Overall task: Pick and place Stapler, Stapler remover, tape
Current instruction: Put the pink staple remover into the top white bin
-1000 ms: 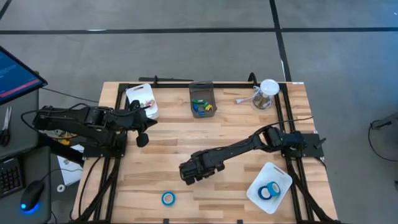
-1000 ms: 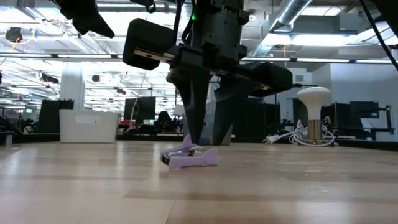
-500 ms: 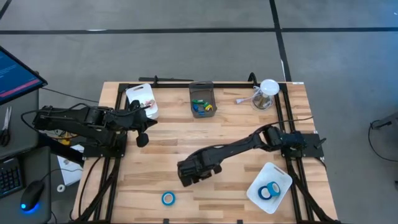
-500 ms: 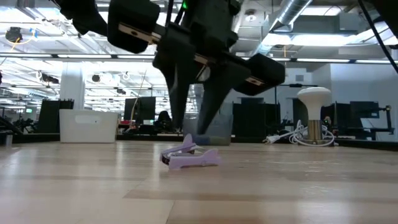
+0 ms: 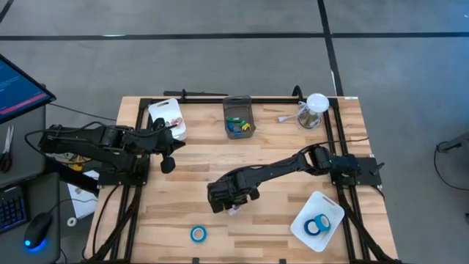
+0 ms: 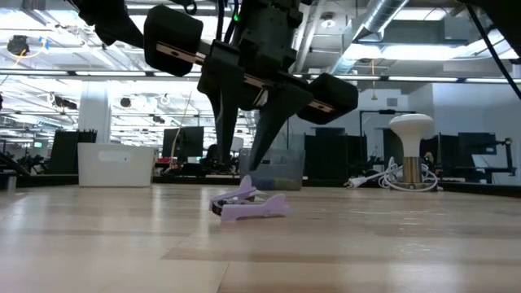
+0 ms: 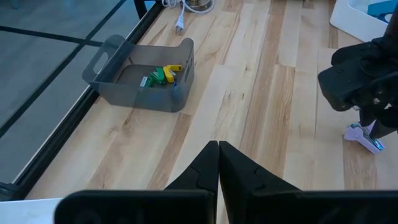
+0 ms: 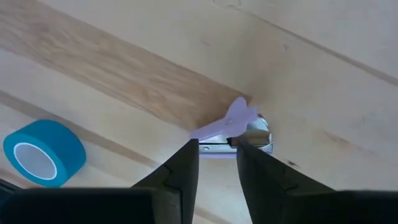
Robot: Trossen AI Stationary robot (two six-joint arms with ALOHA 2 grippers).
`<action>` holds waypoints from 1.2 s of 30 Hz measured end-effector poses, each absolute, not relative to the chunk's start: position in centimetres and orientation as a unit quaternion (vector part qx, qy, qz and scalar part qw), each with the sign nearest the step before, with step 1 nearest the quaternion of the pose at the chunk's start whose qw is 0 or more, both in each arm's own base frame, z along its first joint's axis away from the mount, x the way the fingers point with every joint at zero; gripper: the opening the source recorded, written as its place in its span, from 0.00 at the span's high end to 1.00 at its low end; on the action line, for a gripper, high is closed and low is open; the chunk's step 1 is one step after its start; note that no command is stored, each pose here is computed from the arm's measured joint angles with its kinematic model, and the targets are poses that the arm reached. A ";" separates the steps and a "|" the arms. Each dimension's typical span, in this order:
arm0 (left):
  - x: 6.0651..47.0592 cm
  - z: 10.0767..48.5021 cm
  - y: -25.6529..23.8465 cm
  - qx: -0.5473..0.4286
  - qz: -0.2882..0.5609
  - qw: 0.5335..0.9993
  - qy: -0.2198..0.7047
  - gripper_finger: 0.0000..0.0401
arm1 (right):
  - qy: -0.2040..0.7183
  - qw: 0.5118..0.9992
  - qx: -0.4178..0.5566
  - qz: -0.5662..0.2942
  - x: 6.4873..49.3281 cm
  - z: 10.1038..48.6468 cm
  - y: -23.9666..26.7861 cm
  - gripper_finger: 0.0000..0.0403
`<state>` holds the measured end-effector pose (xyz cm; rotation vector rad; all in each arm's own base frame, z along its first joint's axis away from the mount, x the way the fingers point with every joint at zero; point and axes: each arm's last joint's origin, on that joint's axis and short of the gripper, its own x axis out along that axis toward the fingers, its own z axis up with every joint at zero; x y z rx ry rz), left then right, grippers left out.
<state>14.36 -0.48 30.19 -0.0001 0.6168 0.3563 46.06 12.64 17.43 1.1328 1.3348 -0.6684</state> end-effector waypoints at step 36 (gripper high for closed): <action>14.4 30.2 -0.5 0.000 0.174 0.937 0.302 0.99 | 0.579 0.566 0.511 -0.289 45.5 14.2 12.3 0.75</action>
